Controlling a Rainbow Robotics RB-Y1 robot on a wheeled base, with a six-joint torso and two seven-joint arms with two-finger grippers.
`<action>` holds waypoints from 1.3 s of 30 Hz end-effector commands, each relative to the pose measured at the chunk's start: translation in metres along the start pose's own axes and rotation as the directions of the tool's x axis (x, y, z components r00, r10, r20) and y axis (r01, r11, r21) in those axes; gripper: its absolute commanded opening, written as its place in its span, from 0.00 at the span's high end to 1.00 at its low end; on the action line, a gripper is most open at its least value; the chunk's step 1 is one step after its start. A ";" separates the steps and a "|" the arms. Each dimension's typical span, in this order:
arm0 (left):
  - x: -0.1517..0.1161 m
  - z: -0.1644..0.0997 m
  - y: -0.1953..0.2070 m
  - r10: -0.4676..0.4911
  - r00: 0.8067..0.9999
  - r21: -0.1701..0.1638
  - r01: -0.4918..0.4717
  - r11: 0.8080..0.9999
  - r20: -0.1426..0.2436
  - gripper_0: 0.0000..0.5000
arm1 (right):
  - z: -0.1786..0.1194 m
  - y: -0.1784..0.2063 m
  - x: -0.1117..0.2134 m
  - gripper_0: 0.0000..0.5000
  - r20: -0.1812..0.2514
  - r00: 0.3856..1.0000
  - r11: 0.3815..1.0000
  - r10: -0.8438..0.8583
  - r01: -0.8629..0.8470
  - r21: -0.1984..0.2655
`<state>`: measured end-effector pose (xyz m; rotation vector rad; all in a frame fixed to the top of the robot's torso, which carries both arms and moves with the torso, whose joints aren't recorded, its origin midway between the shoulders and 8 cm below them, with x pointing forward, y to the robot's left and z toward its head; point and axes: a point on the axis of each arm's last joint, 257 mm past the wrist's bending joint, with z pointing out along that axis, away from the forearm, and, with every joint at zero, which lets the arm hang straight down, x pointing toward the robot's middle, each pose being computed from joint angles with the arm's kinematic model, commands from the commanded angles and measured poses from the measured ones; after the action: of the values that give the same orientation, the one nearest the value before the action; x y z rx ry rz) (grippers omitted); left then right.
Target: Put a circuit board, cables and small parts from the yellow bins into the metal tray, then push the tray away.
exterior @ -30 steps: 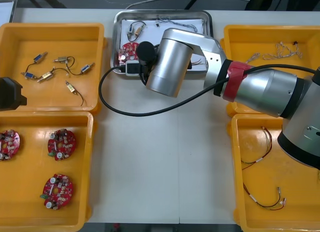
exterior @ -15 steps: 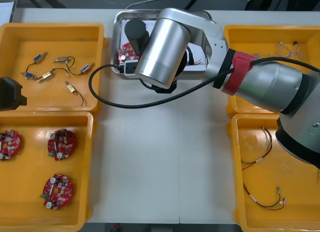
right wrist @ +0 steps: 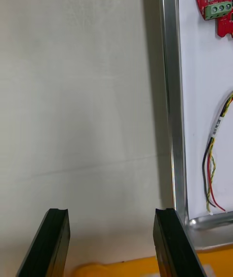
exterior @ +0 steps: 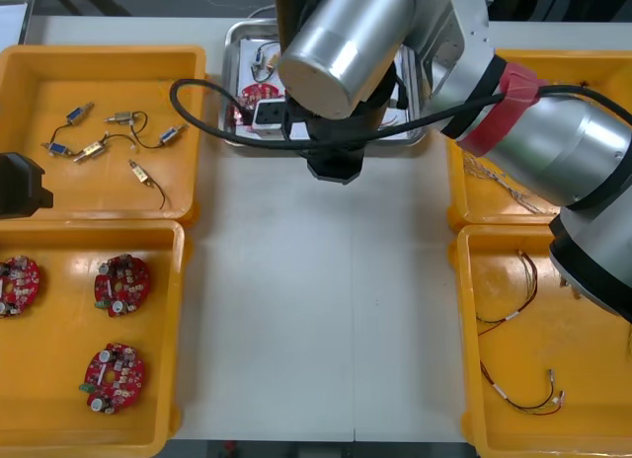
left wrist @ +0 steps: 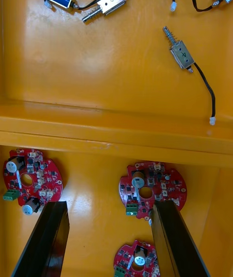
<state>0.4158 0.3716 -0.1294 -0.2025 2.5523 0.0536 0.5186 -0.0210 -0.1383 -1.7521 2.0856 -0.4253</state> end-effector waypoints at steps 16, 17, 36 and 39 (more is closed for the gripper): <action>-0.009 -0.009 -0.002 0.006 0.999 0.012 -0.006 1.000 0.047 0.00 | -0.066 -0.011 0.095 0.00 0.019 0.981 0.982 0.191 -0.191 -0.003; -0.009 -0.009 -0.002 0.006 0.999 0.012 -0.006 1.000 0.047 0.00 | -0.069 -0.011 0.099 0.00 0.032 0.978 0.979 0.206 -0.206 -0.008; -0.009 -0.009 -0.002 0.006 0.999 0.012 -0.006 1.000 0.047 0.00 | -0.087 -0.001 0.205 0.00 0.083 0.899 0.902 0.431 -0.432 -0.005; -0.009 -0.009 -0.002 0.006 0.999 0.012 -0.006 1.000 0.047 0.00 | -0.087 0.002 0.226 0.00 0.080 0.875 0.877 0.478 -0.480 -0.001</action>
<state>0.4159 0.3713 -0.1292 -0.2017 2.5514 0.0529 0.4489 -0.2110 -0.0925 -1.2842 2.3068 -0.2074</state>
